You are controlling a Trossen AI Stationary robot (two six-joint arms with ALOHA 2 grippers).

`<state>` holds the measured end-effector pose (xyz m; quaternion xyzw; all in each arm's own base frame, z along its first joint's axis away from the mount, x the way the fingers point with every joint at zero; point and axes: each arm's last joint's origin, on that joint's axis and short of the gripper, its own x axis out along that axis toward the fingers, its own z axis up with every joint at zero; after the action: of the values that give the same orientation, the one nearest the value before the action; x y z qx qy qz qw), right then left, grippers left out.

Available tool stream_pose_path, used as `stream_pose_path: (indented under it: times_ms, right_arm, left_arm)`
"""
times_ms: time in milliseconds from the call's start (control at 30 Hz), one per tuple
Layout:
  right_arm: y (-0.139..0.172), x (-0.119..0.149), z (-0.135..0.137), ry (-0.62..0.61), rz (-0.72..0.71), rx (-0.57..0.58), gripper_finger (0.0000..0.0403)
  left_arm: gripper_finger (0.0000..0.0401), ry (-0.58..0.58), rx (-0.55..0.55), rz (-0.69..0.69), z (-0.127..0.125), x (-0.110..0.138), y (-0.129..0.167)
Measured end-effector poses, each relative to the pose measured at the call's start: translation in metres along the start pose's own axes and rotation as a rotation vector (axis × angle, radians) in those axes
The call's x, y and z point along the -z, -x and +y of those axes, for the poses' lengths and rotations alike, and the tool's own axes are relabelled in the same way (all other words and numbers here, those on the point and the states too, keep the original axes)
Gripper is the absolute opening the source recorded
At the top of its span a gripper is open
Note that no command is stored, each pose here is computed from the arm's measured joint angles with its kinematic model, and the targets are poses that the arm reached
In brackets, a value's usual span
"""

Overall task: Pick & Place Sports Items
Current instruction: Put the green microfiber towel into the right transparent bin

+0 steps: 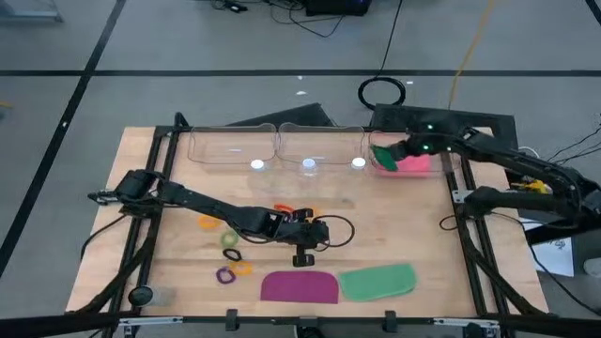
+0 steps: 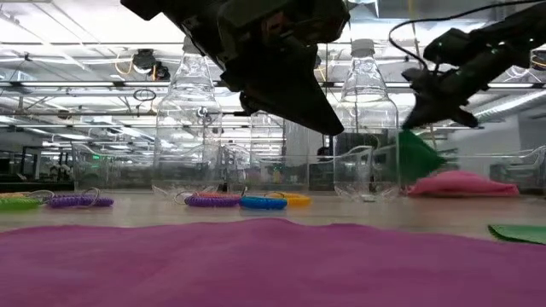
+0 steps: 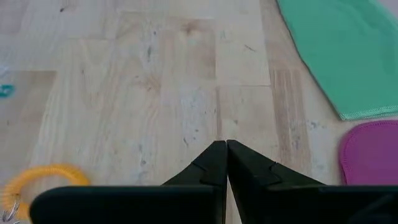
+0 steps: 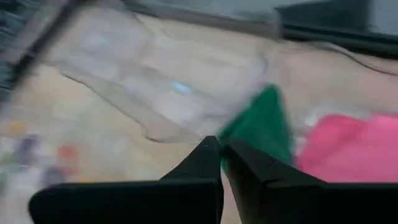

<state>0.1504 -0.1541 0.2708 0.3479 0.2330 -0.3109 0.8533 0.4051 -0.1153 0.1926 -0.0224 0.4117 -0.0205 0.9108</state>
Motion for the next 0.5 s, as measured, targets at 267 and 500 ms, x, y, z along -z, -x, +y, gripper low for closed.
stream_pose_path:
  times_ms: [267,500]
  right_arm:
    - [-0.013,0.031,-0.034,-0.017,0.080,0.233,0.0000]
    - [-0.009,0.038,-0.051,-0.016,0.037,0.338,0.0000]
  left_arm:
    - [0.0010,0.003,0.000,0.000,0.000,0.000,0.000]
    - [0.0010,0.004,0.000,0.000,0.000,0.000,0.000]
